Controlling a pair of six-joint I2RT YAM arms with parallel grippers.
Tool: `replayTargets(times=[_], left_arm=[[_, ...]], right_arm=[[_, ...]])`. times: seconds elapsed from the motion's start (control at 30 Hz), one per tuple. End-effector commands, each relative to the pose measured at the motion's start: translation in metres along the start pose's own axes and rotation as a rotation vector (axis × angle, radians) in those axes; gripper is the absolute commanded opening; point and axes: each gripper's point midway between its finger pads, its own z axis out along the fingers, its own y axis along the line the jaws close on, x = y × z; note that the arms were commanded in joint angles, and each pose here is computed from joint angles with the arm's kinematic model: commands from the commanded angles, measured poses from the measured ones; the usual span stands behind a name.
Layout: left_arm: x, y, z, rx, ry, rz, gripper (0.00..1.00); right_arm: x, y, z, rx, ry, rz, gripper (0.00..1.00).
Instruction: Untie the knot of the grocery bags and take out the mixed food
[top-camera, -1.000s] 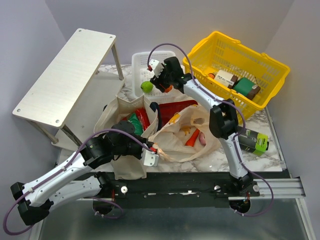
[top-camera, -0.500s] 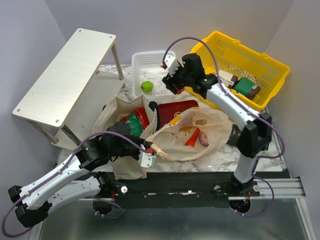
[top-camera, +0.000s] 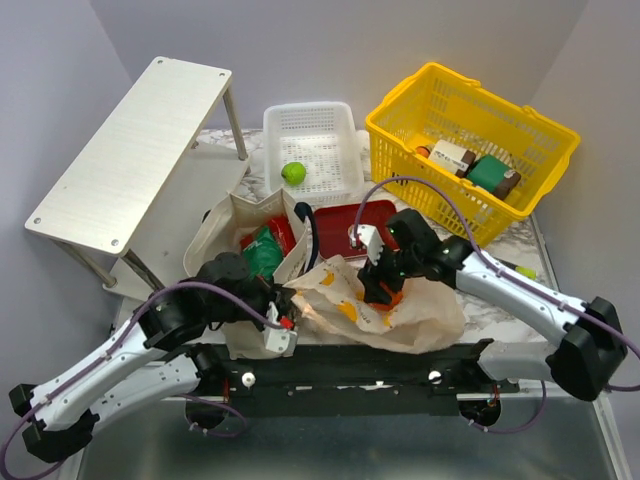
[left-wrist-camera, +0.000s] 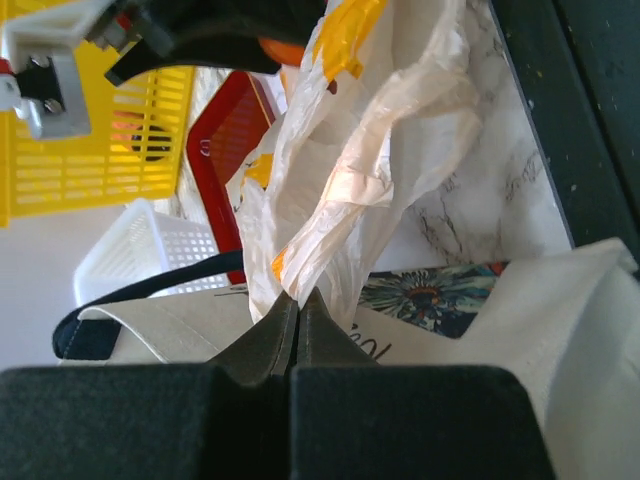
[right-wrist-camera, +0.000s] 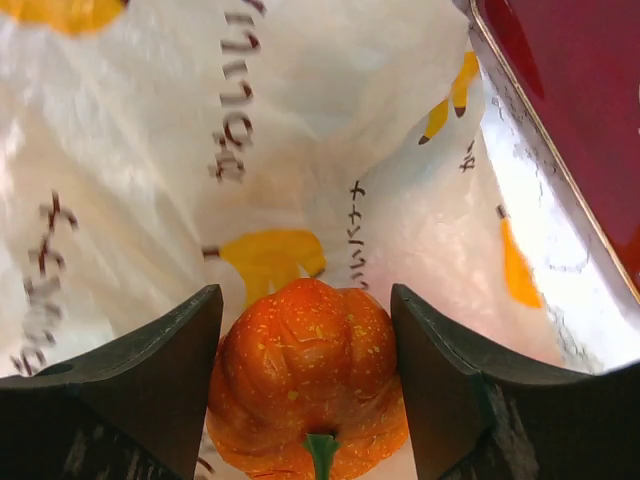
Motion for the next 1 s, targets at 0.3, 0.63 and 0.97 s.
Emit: replayTargets(times=[0.3,0.63,0.97], left_arm=[[-0.022,-0.063,-0.019,0.078,-0.236,0.295,0.00],[-0.013,-0.033,-0.008,0.063,-0.120,0.077,0.00],[-0.011,-0.028,-0.003,0.031,-0.115,0.048,0.00]], right_arm=[[-0.095,-0.068,-0.010,0.184,-0.112,-0.139,0.29],[-0.059,-0.197,0.034,0.281,0.022,0.094,0.30],[-0.045,-0.235,0.073,0.286,0.094,0.082,0.34]])
